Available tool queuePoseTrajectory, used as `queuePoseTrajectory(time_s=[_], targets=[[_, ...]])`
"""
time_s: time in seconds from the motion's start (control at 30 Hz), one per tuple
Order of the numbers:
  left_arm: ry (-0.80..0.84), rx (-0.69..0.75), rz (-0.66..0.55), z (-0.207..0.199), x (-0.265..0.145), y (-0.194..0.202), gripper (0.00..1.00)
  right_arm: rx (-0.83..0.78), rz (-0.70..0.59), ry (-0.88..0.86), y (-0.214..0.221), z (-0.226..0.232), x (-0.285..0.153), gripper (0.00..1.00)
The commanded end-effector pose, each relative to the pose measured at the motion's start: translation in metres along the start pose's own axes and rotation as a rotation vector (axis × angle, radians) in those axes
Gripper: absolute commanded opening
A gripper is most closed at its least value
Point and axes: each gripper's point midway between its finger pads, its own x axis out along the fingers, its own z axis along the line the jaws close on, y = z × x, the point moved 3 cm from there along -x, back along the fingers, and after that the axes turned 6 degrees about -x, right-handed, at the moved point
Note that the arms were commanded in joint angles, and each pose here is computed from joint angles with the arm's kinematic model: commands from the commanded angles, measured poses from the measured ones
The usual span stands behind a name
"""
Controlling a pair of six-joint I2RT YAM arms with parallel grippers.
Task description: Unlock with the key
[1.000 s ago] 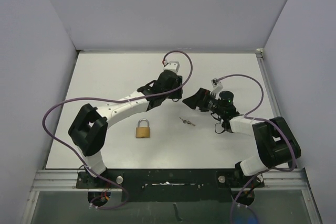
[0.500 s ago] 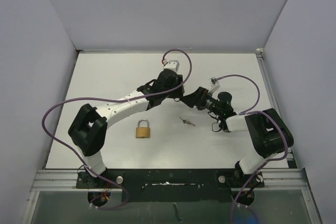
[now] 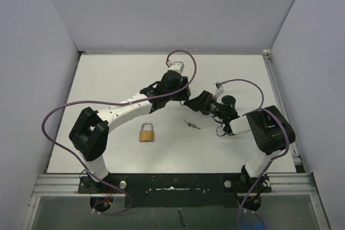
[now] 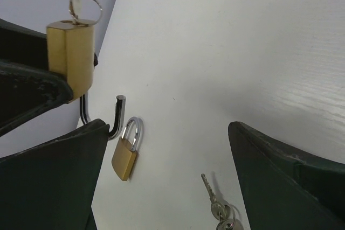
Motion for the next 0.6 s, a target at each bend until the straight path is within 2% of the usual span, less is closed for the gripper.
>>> queuePoseTrajectory(time_s=[0.0,0.3,0.57], targets=[[0.155,-0.066,-0.185,-0.040,-0.037,-0.062,0.00,-0.050,-0.081,-0.057,-0.022,0.012,0.008,0.98],[0.168,-0.093,-0.205,-0.038,-0.045,-0.067,0.00,-0.052,-0.085,-0.057,-0.026,0.010,0.010,0.98],[-0.032,-0.087,-0.248,0.036,-0.036,-0.082,0.00,-0.075,-0.137,-0.016,-0.046,0.007,-0.020,0.98]])
